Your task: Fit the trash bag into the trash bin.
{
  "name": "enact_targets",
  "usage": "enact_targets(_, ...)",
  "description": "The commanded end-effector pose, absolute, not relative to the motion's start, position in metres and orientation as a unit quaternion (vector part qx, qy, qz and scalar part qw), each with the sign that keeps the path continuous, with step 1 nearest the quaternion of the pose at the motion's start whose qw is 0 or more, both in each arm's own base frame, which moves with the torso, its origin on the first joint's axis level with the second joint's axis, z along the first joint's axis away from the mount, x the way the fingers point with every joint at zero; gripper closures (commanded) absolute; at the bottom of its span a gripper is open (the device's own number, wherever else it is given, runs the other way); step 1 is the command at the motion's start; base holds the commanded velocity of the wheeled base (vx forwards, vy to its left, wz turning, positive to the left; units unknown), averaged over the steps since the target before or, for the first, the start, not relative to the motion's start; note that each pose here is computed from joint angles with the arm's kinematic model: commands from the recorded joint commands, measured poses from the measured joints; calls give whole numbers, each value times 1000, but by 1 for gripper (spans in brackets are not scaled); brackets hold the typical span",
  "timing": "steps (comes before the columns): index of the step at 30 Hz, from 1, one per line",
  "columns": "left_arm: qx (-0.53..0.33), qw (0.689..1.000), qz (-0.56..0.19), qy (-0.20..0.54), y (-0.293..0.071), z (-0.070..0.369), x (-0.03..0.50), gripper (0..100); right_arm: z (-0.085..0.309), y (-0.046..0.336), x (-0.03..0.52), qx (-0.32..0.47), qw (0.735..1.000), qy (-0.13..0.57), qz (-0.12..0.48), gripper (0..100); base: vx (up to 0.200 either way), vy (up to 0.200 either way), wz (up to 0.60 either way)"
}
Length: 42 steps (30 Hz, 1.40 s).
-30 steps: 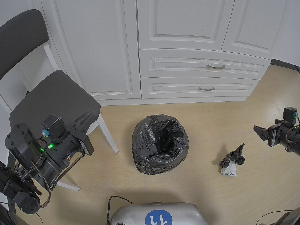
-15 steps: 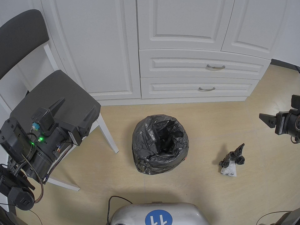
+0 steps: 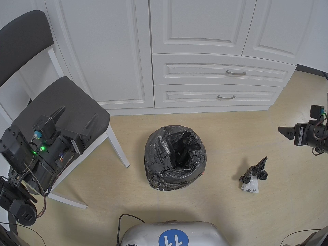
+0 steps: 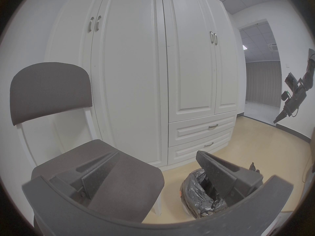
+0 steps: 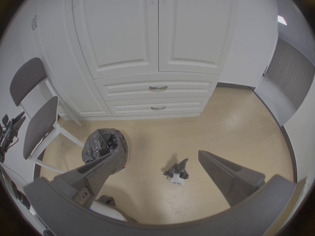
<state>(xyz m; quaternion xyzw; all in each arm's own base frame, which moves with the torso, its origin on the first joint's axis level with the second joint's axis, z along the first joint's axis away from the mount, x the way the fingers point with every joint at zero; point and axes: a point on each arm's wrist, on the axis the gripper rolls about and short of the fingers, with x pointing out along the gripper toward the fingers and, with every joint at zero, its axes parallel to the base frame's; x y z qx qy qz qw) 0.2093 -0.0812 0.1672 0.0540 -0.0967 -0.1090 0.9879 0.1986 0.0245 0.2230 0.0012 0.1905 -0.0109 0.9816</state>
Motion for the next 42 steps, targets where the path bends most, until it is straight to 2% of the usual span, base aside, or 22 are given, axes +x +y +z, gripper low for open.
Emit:
enact_targets(1,56,989,-100,-94,-79,166,213,0,185,-3,254,35,959,278,-29,0,0,0,0)
enact_targets(5,55,989,-96,-101,-77,169,215,0,144,-30,291,68,936,345,-32,0,0,0,0)
enact_targets(6,55,989,-96,-101,-77,169,215,0,144,-30,291,68,936,345,-32,0,0,0,0)
enact_targets(9,59,989,-89,-106,-74,170,214,0,107,-47,318,89,920,379,-35,0,0,0,0)
enact_targets(10,59,989,-89,-106,-74,170,214,0,107,-47,318,89,920,379,-35,0,0,0,0)
enact_targets(13,59,989,-83,-106,-72,171,215,0,70,-58,335,97,910,400,-45,0,0,0,0)
enact_targets(20,60,989,-81,-105,-71,170,216,0,13,-75,371,115,900,416,-63,0,0,0,0)
enact_targets(23,65,990,-70,-104,-67,170,219,0,-19,-83,409,146,893,419,-76,0,0,0,0)
enact_targets(32,85,989,-26,-115,-49,175,226,0,-52,-87,501,197,857,466,-98,0,0,0,0)
enact_targets(34,85,989,-24,-115,-48,175,227,0,-80,-87,499,203,833,504,-109,0,0,0,0)
enact_targets(38,86,990,-26,-112,-49,174,229,0,-102,-102,497,202,837,495,-119,0,0,0,0)
enact_targets(42,100,989,-25,-108,-50,171,229,0,-107,-107,493,206,826,506,-140,0,0,0,0)
